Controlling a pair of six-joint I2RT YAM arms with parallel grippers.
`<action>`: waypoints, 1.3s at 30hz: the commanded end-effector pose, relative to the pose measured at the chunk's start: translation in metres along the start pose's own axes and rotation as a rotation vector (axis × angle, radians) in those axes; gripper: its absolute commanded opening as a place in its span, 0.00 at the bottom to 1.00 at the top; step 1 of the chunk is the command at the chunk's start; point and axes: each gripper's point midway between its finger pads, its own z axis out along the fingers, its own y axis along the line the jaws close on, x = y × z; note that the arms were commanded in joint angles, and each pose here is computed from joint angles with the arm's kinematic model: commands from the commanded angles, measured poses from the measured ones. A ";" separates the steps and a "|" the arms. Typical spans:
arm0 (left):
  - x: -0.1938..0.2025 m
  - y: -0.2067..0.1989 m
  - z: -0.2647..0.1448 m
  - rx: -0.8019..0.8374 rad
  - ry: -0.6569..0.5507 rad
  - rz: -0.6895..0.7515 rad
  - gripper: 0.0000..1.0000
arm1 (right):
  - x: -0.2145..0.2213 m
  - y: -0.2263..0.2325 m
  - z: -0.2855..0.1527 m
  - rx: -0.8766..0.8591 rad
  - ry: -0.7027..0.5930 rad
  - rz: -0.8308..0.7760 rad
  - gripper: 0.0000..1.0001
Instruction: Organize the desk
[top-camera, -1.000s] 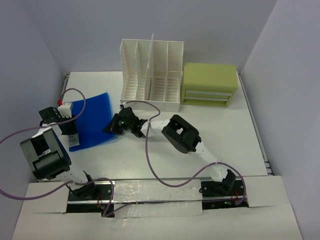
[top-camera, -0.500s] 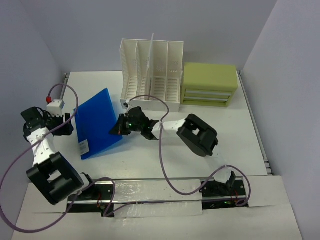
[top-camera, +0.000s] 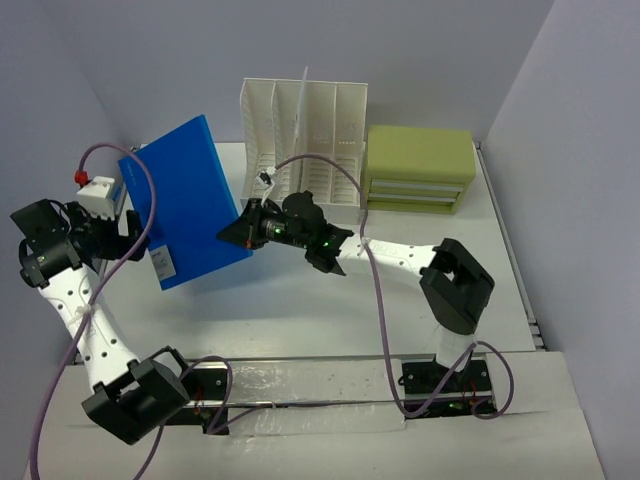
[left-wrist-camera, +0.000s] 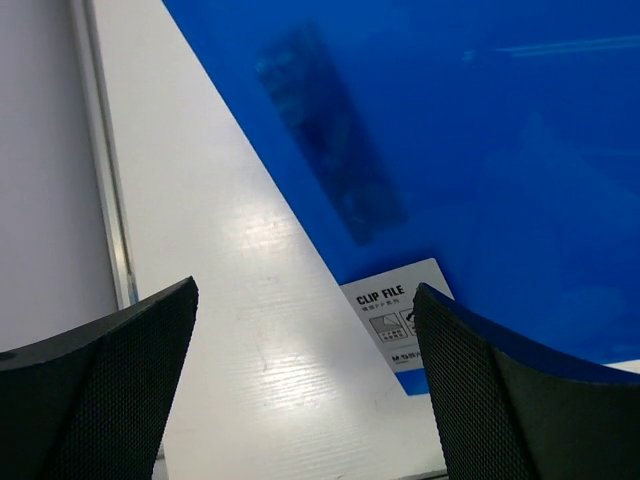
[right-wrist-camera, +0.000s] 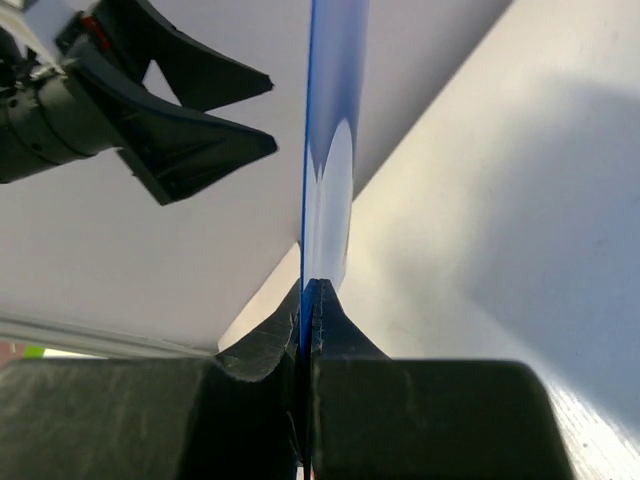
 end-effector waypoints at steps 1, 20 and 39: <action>-0.029 -0.028 -0.031 0.063 -0.063 -0.016 0.95 | -0.057 0.038 -0.032 -0.107 -0.134 -0.108 0.00; -0.120 -0.117 -0.070 0.578 -0.382 0.023 0.99 | -0.126 0.059 -0.140 -0.228 -0.254 -0.193 0.00; -0.141 -0.146 -0.052 0.730 -0.423 0.028 0.99 | -0.112 0.096 -0.177 -0.482 -0.187 -0.217 0.00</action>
